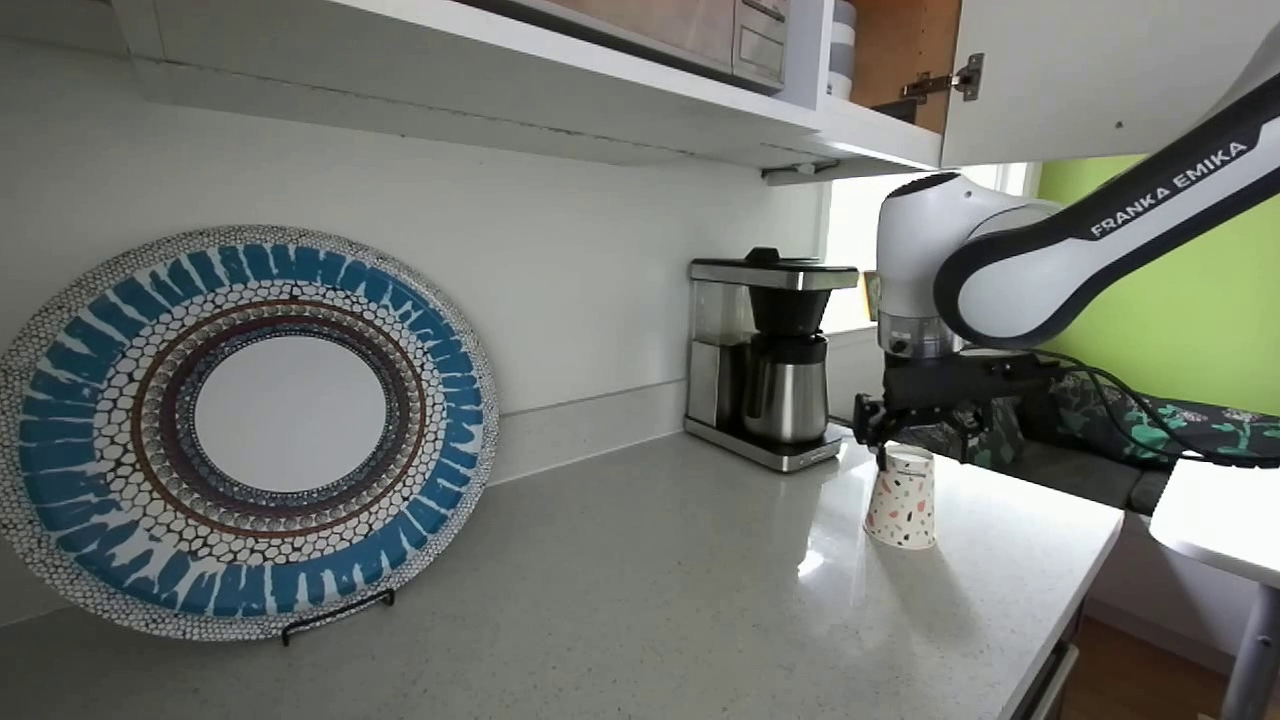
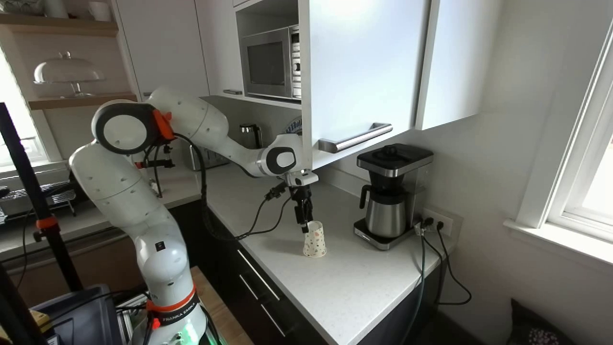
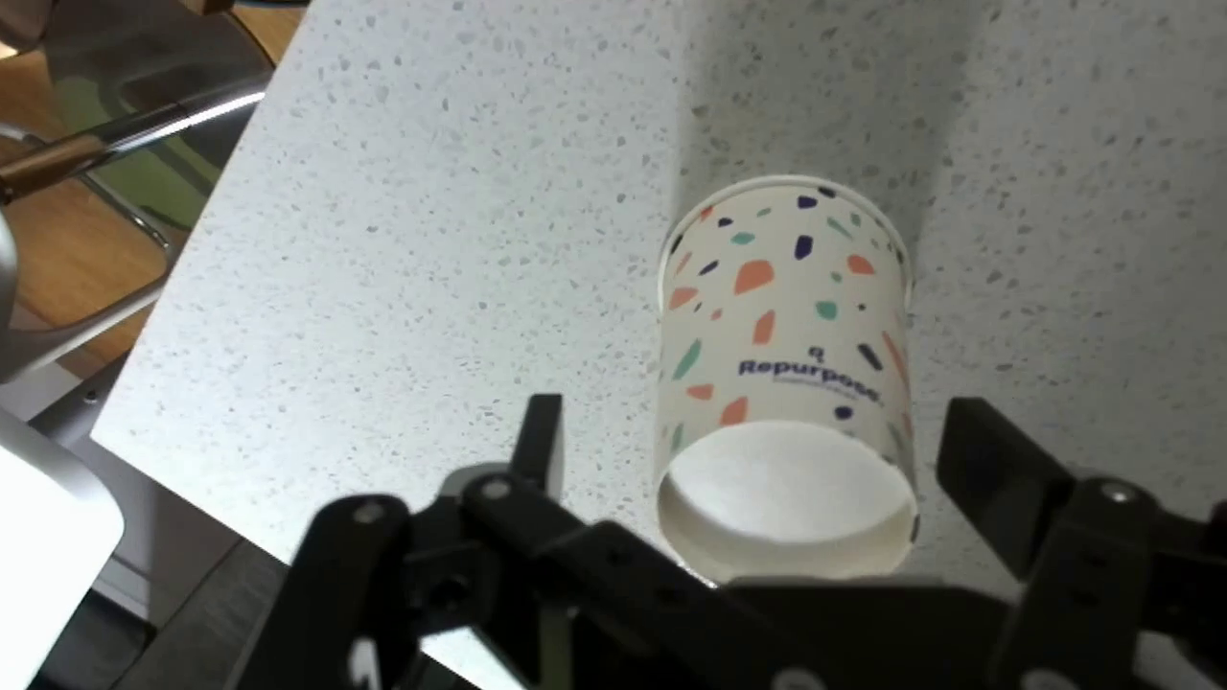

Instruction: Place the coffee cup upright then put it in the open upper cabinet.

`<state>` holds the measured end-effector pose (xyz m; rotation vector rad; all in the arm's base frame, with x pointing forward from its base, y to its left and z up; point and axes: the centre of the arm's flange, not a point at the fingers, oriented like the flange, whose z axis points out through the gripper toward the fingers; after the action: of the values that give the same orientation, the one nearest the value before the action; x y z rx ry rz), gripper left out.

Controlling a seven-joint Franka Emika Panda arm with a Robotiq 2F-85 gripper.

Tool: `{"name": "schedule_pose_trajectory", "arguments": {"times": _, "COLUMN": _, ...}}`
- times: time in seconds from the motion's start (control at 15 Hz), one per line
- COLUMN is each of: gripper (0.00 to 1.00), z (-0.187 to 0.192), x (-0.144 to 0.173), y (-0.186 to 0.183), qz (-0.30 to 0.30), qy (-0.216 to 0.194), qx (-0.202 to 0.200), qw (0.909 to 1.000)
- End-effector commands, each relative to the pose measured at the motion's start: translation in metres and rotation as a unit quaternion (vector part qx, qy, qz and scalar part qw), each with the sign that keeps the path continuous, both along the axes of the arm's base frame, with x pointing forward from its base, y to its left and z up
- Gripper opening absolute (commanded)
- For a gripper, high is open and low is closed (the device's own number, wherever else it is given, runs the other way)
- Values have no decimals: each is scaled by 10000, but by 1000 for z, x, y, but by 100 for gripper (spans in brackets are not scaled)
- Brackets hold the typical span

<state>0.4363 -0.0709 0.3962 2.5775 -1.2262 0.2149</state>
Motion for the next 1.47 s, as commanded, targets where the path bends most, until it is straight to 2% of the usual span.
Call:
{"name": "schedule_pose_trajectory", "arguments": {"times": 0.0, "gripper": 100, "z": 4, "x": 2, "y": -30, "qz": -260, "qy": -299, "qx": 515, "qw": 9979}}
{"name": "schedule_pose_trajectory", "arguments": {"times": 0.2, "gripper": 100, "z": -2, "x": 7, "y": -45, "qz": -471, "qy": -427, "qx": 983, "qw": 9931}}
{"name": "schedule_pose_trajectory", "arguments": {"times": 0.6, "gripper": 100, "z": -21, "x": 17, "y": -72, "qz": -676, "qy": -289, "qx": 1656, "qw": 9835}}
{"name": "schedule_pose_trajectory", "arguments": {"times": 0.73, "gripper": 96, "z": -23, "x": 21, "y": -82, "qz": -766, "qy": -283, "qx": 1849, "qw": 9794}}
{"name": "schedule_pose_trajectory", "arguments": {"times": 0.93, "gripper": 100, "z": -26, "x": 27, "y": -98, "qz": -845, "qy": -366, "qx": 2157, "qw": 9721}}
{"name": "schedule_pose_trajectory", "arguments": {"times": 1.2, "gripper": 100, "z": -32, "x": 36, "y": -116, "qz": -864, "qy": -312, "qx": 2725, "qw": 9578}}
{"name": "schedule_pose_trajectory", "arguments": {"times": 1.4, "gripper": 100, "z": -33, "x": 38, "y": -124, "qz": -824, "qy": -70, "qx": 3175, "qw": 9446}}
